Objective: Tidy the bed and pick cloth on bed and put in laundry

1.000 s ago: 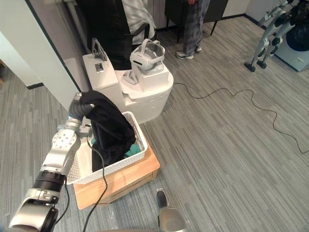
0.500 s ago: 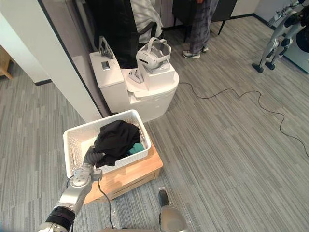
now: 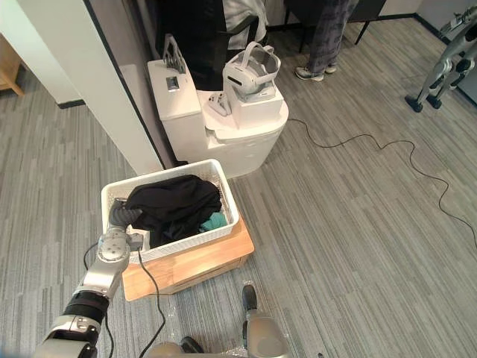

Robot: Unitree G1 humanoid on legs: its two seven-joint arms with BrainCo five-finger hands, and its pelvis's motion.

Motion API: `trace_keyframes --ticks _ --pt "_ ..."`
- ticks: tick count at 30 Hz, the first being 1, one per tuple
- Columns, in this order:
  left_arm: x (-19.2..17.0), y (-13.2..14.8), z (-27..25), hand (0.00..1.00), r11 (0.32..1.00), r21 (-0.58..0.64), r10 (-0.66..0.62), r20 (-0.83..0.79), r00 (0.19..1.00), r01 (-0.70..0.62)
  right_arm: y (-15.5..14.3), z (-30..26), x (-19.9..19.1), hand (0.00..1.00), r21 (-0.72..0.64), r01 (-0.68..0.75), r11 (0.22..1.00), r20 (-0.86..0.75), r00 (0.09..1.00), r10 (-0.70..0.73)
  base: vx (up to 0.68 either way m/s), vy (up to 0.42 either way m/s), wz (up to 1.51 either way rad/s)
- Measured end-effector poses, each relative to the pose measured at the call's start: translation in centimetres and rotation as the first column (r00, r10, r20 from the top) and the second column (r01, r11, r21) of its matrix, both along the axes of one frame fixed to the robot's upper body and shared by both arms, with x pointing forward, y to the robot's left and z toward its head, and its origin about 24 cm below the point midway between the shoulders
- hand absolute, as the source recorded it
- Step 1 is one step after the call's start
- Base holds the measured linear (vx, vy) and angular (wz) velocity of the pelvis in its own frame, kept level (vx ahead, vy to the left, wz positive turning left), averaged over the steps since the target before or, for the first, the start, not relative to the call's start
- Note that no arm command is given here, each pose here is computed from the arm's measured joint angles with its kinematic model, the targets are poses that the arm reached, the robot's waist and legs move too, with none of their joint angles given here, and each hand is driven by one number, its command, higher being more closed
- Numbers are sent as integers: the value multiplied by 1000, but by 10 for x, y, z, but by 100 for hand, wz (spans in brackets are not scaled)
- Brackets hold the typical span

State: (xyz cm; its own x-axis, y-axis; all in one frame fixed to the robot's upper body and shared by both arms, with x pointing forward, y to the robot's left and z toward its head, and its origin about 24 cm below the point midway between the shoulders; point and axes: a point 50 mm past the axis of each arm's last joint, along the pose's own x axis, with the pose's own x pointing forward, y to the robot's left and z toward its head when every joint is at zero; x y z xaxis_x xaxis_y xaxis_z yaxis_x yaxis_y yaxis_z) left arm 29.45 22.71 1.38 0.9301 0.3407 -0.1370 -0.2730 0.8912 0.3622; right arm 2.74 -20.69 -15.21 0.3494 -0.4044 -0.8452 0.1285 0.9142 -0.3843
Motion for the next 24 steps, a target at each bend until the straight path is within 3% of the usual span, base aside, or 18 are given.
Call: trace_keyframes --ticks 6,16,24 --pt "-8 5 -9 0 997 -78 5 -27 1000 -7 0 0 1 0 -1 0 1000 5 1000 0 -5 -3 0" --pt "-54 27 -42 0 966 -232 95 -93 991 -115 -4 -3 -12 0 -12 21 1000 -48 999 -22 8 -5 10" --pt "-82 48 -45 0 864 -462 196 -59 979 -201 -8 -6 -27 0 -18 26 999 -118 993 -28 -7 -43 23"
